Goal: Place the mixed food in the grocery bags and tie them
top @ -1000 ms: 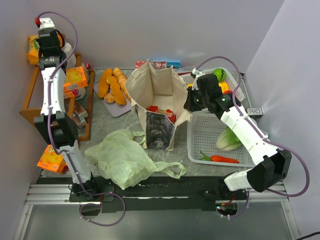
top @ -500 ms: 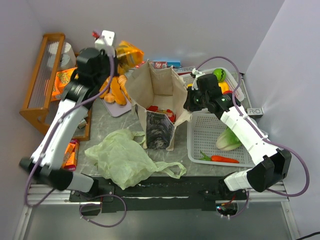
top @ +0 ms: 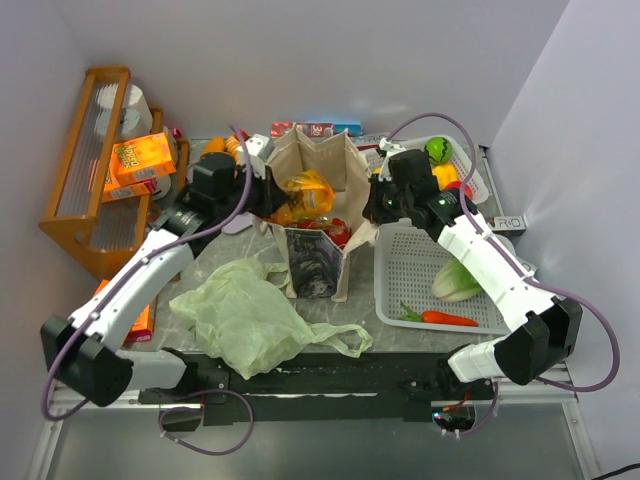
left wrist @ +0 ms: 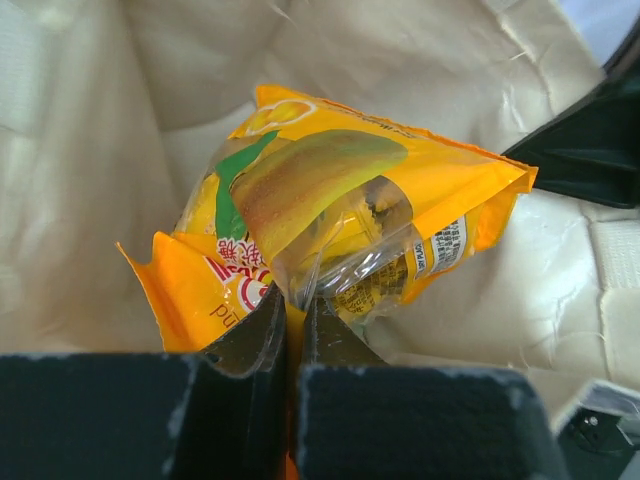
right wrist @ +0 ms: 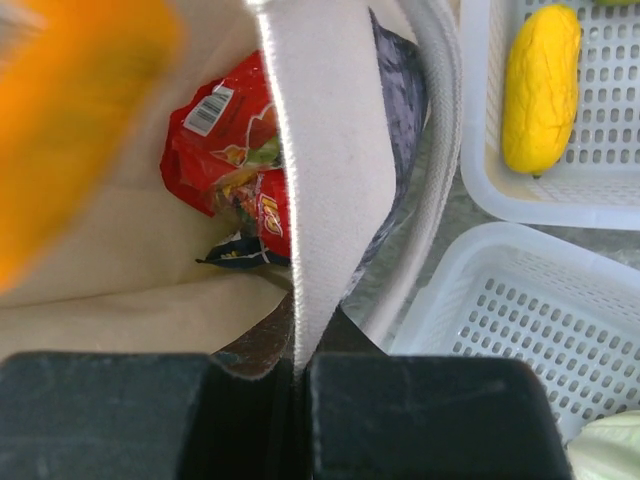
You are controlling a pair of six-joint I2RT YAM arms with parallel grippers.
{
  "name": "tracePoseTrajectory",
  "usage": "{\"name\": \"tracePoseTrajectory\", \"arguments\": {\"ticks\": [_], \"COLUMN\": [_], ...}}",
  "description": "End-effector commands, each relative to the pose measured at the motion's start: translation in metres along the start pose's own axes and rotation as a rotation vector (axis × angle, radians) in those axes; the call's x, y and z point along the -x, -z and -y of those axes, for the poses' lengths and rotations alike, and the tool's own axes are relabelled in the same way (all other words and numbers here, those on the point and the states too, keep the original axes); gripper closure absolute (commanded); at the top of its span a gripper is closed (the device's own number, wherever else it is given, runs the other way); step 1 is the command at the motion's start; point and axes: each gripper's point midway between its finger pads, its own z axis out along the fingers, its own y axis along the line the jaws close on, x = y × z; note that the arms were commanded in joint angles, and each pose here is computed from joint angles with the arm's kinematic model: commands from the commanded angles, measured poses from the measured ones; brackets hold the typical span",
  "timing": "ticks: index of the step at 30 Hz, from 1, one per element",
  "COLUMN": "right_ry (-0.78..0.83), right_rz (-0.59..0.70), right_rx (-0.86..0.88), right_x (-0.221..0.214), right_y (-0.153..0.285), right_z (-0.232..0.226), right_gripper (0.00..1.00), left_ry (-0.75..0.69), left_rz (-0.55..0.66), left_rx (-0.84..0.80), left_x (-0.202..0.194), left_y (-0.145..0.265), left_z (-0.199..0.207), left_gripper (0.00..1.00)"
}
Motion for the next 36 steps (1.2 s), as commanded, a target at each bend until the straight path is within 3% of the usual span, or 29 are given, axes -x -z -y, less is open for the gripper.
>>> {"name": "tracePoseTrajectory", "arguments": {"ticks": [1, 5, 7, 9, 10, 14, 17, 20, 26, 28, 29, 30, 31, 32, 33, 34, 36], "right_ry": [0.011, 0.011, 0.008, 0.001, -0.001, 0.003, 0.0, 0.0, 0.002, 0.006, 0.005, 0.006, 0.017, 0.027, 0.036, 0.063, 0.103], "right_rz": [0.055, 0.049, 0.041, 0.032, 0.034, 0.035, 0.035, 0.042, 0.044, 0.044, 0.045, 0.045, 0.06, 0.055, 0.057, 0.123, 0.11], "right_rx": [0.028, 0.025, 0.016, 0.002, -0.028, -0.057, -0.054, -0.052, -0.058, -0.059, -0.06, -0.06, -0.055, -0.056, -0.058, -0.063, -0.086], "right_x": [0.013, 0.012, 0.011, 0.009, 0.009, 0.01, 0.01, 0.013, 0.014, 0.014, 0.016, 0.017, 0.025, 0.028, 0.034, 0.063, 0.079], "right_y": [0.008, 0.007, 0.004, 0.003, 0.003, 0.005, 0.007, 0.011, 0.015, 0.013, 0.011, 0.01, 0.012, 0.008, 0.008, 0.022, 0.02], "right_z": [-0.014, -0.016, -0.015, -0.013, -0.007, -0.002, -0.003, -0.004, -0.003, -0.003, -0.003, -0.003, -0.006, -0.007, -0.007, -0.011, -0.011], "right_gripper": [1.0, 1.0, 1.0, 1.0, 1.0, 1.0, 1.0, 1.0, 1.0, 1.0, 1.0, 1.0, 1.0, 1.0, 1.0, 1.0, 1.0], "left_ry": [-0.022, -0.017, -0.004, 0.0, -0.009, -0.047, 0.003, 0.055, 0.162, 0.204, 0.232, 0.258, 0.273, 0.279, 0.296, 0.291, 0.268], "left_rz": [0.192, 0.128, 0.101, 0.105, 0.135, 0.294, 0.293, 0.215, 0.056, 0.129, 0.091, 0.085, 0.064, 0.036, 0.036, 0.061, 0.144], "left_rx": [-0.144, -0.163, -0.132, -0.024, 0.013, 0.189, 0.432, 0.507, 0.437, 0.305, 0.208, 0.153, 0.111, 0.02, -0.004, -0.03, -0.05], "left_x": [0.056, 0.034, 0.035, 0.041, 0.048, 0.079, 0.075, 0.05, 0.006, 0.016, -0.002, -0.005, -0.009, -0.01, -0.006, 0.009, 0.042], "left_y": [-0.002, -0.023, -0.026, -0.02, -0.014, 0.037, 0.059, 0.051, 0.021, 0.01, 0.002, -0.004, -0.015, -0.019, -0.023, -0.025, -0.02], "left_z": [0.038, 0.042, 0.037, 0.022, 0.017, -0.004, -0.045, -0.074, -0.098, -0.084, -0.075, -0.067, -0.064, -0.049, -0.045, -0.039, -0.032], "left_gripper": [0.99, 0.99, 0.49, 0.1, 0.04, 0.04, 0.04, 0.04, 0.04, 0.04, 0.01, 0.1, 0.25, 0.8, 0.99, 0.99, 0.99]}}
